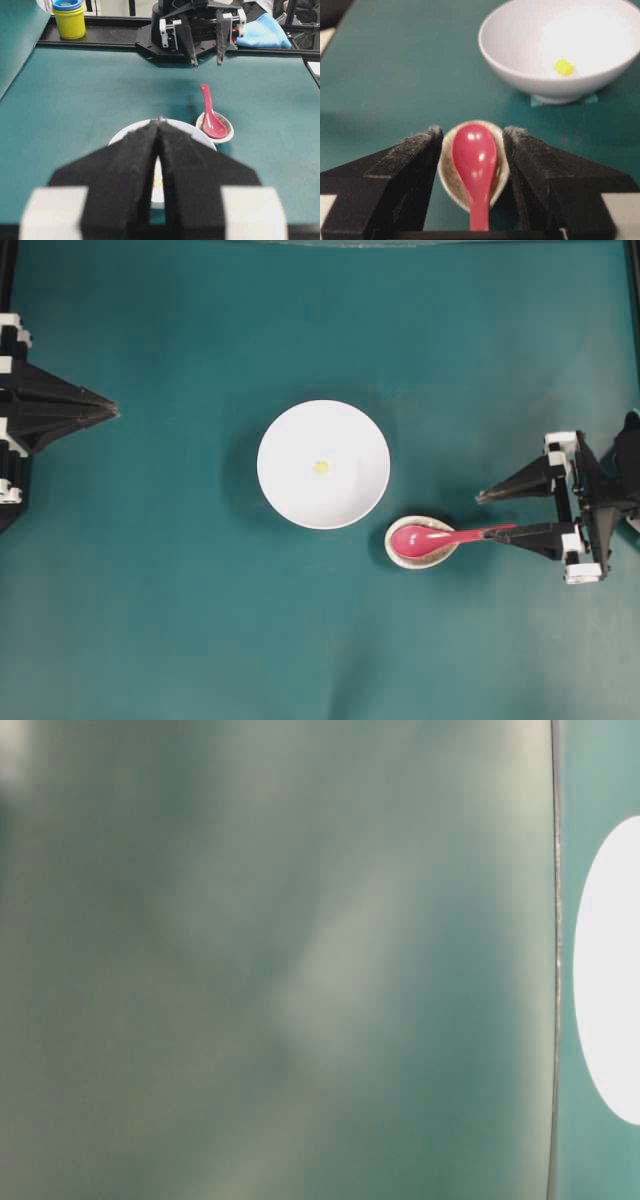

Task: Scoop the yellow hexagonal prism block from the bowl with a spoon using the right arm.
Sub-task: 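Close the right gripper on the red spoon handle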

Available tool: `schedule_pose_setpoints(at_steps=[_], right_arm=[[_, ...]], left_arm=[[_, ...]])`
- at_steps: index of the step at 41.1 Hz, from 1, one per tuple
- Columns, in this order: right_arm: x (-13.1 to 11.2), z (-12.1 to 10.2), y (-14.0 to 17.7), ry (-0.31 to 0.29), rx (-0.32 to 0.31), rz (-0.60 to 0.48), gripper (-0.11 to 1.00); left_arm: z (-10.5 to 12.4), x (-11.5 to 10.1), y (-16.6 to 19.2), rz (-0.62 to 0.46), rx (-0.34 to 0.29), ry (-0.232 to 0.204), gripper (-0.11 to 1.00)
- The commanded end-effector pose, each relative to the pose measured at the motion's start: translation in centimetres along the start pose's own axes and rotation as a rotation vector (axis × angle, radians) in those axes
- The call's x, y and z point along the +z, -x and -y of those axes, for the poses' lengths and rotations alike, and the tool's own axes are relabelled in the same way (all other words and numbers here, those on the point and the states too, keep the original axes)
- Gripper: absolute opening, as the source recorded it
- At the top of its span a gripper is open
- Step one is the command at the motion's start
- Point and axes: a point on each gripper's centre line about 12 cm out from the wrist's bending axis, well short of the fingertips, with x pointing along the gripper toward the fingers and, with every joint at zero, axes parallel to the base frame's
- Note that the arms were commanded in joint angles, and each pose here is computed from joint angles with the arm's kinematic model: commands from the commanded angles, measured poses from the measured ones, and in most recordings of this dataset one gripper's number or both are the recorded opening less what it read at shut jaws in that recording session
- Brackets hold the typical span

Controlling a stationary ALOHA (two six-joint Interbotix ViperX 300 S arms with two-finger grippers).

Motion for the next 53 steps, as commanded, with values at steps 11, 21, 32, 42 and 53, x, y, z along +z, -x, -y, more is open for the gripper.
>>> schedule_pose_setpoints(at_steps=[11, 21, 32, 42, 53], right_arm=[[-1.7, -0.7, -0.6, 0.008, 0.004, -0.060, 0.57], [-3.5, -0.9, -1.2, 0.030, -0.002, -0.113, 0.57], [-5.0, -1.2, -2.3, 0.061, -0.006, -0.156, 0.57], [-5.9, -0.9, -2.2, 0.083, -0.017, -0.178, 0.57], [-6.1, -0.7, -2.0, 0.090, -0.019, -0.188, 0.57]], left_arm=[[0.0, 1.1, -0.2, 0.026, -0.002, -0.006, 0.00], [0.0, 1.1, -0.2, 0.026, -0.002, -0.006, 0.00], [0.0, 1.1, -0.2, 0.025, -0.002, -0.005, 0.00], [0.0, 1.1, -0.2, 0.021, -0.002, -0.005, 0.00], [0.0, 1.0, -0.2, 0.014, -0.002, -0.005, 0.00]])
